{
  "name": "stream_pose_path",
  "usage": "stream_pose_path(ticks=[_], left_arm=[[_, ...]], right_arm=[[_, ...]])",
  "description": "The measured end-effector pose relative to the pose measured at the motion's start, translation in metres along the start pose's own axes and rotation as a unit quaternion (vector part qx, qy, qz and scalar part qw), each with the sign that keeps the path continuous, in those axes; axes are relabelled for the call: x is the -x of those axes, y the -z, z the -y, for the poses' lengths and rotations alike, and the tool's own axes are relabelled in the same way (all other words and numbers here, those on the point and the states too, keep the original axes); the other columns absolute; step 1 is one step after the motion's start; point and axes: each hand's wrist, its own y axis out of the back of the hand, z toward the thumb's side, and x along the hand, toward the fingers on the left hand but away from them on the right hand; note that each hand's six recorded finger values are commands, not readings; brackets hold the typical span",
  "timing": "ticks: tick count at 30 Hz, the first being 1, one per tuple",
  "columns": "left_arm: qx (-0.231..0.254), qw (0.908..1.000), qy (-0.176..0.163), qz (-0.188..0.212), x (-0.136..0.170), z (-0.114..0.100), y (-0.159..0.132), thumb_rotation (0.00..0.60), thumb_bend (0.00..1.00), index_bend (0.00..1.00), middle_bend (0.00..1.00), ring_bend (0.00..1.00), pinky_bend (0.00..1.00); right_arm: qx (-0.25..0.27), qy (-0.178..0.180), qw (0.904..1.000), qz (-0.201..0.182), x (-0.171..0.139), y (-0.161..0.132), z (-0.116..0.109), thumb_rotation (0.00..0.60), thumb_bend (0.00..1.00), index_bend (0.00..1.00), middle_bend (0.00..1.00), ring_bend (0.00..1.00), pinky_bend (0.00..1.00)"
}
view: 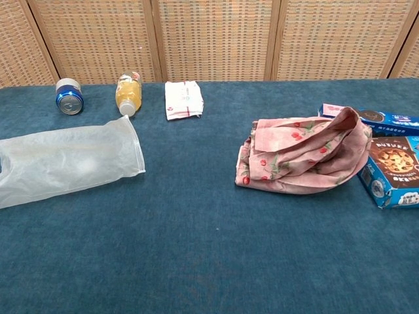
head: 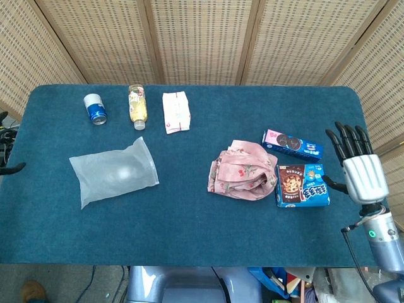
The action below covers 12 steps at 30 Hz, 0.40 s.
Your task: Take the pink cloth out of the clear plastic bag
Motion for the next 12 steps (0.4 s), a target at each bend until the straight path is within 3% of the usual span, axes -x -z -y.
stream_pose_path(ticks=[4, 8, 12], left_arm=[[0.008, 0.9992, -0.02, -0.034, 0.055, 0.007, 0.005, 0.6, 0.07, 0.0, 0.0, 0.0, 0.0], [0.027, 0.998, 0.0, -0.058, 0.105, 0.029, -0.001, 0.6, 0.07, 0.0, 0.0, 0.0, 0.0], [0.033, 0.9978, 0.015, -0.056, 0.126, 0.042, -0.009, 0.6, 0.08, 0.0, 0.0, 0.0, 0.0]], right_arm=[[0.002, -0.006, 1.0, 0.005, -0.036, 0.003, 0.002, 0.6, 0.0, 0.0, 0.0, 0.0, 0.0], [0.016, -0.019, 0.9993, 0.028, -0.065, 0.001, 0.005, 0.6, 0.0, 0.0, 0.0, 0.0, 0.0], [0.03, -0.014, 0.9986, 0.041, -0.093, -0.005, 0.006, 0.6, 0.0, 0.0, 0.0, 0.0, 0.0]])
